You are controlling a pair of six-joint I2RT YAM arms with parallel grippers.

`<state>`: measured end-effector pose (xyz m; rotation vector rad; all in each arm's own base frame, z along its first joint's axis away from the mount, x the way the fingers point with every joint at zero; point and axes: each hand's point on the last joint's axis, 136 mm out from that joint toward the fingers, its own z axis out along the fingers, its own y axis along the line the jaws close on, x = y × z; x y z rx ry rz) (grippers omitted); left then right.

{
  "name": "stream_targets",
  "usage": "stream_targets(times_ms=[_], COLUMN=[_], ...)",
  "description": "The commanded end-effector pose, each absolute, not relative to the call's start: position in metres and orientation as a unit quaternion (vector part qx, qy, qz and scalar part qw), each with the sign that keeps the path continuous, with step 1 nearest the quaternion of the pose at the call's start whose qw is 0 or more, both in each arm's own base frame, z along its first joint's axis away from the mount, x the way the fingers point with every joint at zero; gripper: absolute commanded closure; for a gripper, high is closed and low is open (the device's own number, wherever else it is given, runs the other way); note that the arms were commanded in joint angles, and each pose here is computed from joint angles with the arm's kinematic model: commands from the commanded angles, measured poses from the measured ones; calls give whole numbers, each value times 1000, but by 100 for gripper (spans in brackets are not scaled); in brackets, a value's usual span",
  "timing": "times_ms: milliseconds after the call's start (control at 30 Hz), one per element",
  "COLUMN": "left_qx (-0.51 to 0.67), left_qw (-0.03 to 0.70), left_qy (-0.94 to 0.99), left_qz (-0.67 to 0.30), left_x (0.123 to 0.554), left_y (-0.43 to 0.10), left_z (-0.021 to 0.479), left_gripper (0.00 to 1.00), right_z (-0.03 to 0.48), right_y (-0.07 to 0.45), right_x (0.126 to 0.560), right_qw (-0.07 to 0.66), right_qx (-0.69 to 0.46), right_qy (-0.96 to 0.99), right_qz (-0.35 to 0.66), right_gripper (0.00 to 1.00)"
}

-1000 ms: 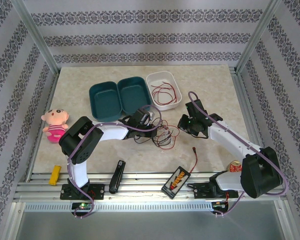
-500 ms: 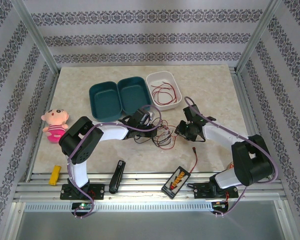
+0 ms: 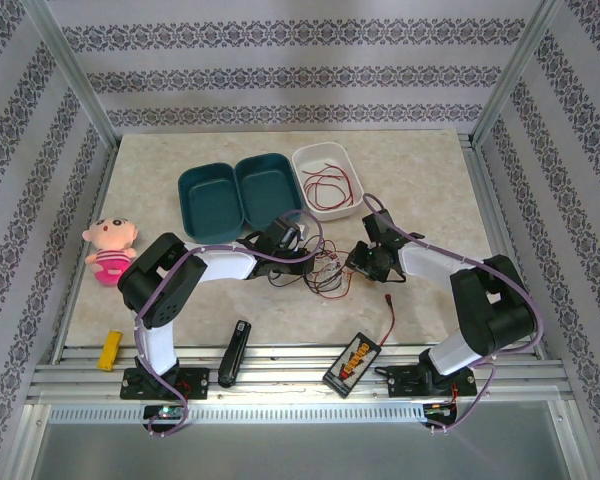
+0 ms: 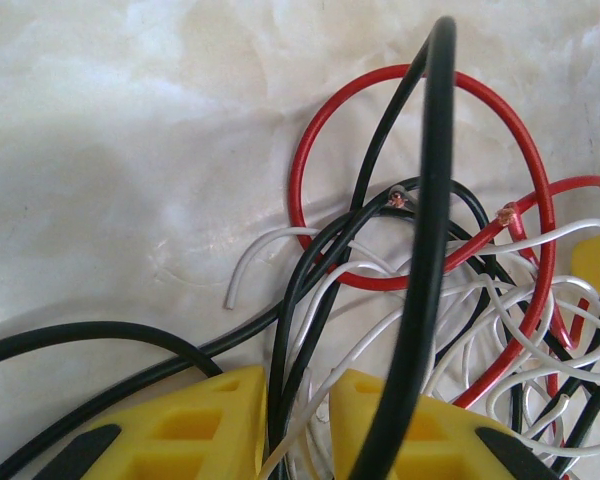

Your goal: Untangle the cables

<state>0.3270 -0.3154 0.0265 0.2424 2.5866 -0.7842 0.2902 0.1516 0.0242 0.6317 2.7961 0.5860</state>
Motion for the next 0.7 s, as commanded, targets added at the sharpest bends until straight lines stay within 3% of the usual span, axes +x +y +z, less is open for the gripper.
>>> stream_targets(times_ms=[0,133,233,667], left_qx=[75,74,74,76], left_qw=[161,161,162,158], left_qy=[951,951,951,951], left_qz=[-254,-253,-251,-253], left_x=[306,306,306,307], left_y=[-298,-298,-296,-299], left_z=[-3,-3,-2,-3], left_gripper=[76,76,76,77], right_z=[28,33,43,131], right_y=[154,151,149,146], right_x=[302,309,313,330], right_qw=[119,127,142,252], right_qx=[209,203,196,135], right_qy=[947,949,950,942], right_qz=[211,204,199,174], right_gripper=[73,89,95,98])
